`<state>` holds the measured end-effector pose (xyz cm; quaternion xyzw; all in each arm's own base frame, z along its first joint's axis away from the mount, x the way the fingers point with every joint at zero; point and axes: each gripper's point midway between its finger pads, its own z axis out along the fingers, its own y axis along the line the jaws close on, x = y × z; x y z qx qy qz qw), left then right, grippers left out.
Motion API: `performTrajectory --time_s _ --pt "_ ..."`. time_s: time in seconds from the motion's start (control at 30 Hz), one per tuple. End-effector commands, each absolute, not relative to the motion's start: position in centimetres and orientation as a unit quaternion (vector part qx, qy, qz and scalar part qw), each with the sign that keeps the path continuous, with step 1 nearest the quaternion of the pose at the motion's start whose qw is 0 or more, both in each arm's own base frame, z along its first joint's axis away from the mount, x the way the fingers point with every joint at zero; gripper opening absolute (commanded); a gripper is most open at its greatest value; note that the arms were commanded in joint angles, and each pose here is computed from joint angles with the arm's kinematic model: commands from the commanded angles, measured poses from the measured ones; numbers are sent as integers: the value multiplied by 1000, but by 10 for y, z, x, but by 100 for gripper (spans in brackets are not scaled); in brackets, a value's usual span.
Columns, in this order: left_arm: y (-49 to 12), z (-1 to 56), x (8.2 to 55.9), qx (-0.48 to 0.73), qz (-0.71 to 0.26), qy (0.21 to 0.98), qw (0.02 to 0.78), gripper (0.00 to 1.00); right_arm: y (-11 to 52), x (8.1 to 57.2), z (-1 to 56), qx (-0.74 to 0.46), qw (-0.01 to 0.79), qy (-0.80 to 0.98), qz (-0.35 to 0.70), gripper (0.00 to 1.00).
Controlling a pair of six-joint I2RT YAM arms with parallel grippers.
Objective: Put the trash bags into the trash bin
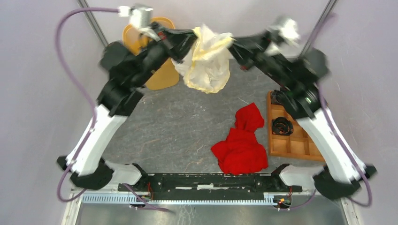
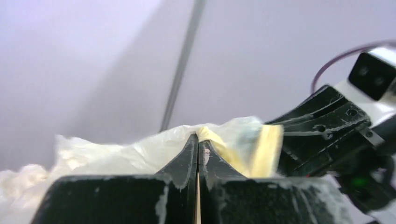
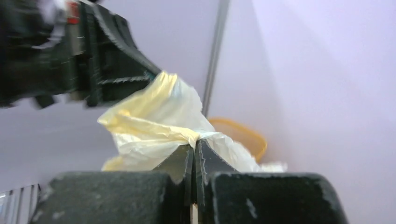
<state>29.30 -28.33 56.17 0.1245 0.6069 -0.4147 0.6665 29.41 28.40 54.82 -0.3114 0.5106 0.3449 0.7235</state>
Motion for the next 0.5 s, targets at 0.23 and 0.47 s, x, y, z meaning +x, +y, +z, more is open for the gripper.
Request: performTrajectory --time_s 0.23,0.47 --pt "-214 236 299 12 -204 829 520 2 278 256 217 -313 545 679 379 0" --pt "-207 268 286 37 -229 809 540 2 293 258 237 -327 499 697 398 0"
